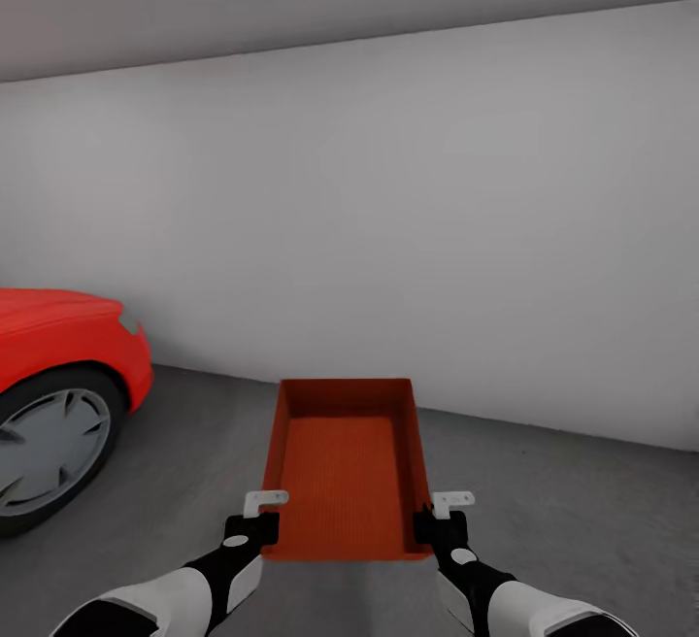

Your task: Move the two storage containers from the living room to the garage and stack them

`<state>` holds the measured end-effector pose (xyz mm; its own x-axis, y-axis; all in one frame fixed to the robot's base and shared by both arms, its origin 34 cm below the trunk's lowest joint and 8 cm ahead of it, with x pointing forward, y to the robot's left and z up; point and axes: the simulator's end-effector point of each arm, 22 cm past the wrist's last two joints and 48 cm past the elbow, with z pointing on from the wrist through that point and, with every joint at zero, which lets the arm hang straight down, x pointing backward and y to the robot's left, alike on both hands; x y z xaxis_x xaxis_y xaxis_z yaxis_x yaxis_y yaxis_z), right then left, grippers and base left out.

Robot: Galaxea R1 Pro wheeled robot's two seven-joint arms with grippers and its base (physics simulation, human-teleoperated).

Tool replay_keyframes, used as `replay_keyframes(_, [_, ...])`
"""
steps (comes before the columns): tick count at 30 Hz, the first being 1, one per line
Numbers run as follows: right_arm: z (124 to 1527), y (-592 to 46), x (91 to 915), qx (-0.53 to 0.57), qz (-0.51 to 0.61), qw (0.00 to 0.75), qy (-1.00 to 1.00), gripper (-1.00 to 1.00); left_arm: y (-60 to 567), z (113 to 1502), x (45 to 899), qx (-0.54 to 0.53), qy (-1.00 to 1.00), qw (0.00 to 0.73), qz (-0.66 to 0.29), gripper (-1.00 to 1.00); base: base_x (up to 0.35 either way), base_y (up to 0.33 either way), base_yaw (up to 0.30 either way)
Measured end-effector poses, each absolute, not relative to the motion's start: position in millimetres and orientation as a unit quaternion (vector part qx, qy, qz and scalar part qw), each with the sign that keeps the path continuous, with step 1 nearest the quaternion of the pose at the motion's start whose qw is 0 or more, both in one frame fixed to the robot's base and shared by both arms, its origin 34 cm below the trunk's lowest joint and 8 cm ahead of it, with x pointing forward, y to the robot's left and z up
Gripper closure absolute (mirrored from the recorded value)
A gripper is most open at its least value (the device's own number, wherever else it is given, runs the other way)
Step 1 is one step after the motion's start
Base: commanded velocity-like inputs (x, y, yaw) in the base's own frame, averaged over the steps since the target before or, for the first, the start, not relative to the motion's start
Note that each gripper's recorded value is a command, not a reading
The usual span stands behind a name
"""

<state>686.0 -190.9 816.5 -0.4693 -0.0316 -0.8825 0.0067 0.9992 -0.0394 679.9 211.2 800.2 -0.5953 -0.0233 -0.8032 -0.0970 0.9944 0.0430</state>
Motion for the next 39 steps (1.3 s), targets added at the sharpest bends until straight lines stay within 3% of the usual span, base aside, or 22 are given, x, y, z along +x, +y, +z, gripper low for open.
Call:
replay_keyframes(9, [816.5,-190.8,686.0,-0.007,-0.019,0.515,0.857,1.0,211.3,800.2,679.9,-0.034,0.892,0.449,0.041,1.0,0.316,0.105,-0.23])
replay_keyframes(39, [816.5,-190.8,686.0,-0.007,-0.019,0.515,0.857,1.0,211.3,800.2,679.9,-0.034,0.892,0.449,0.041,1.0,0.316,0.104,-0.004])
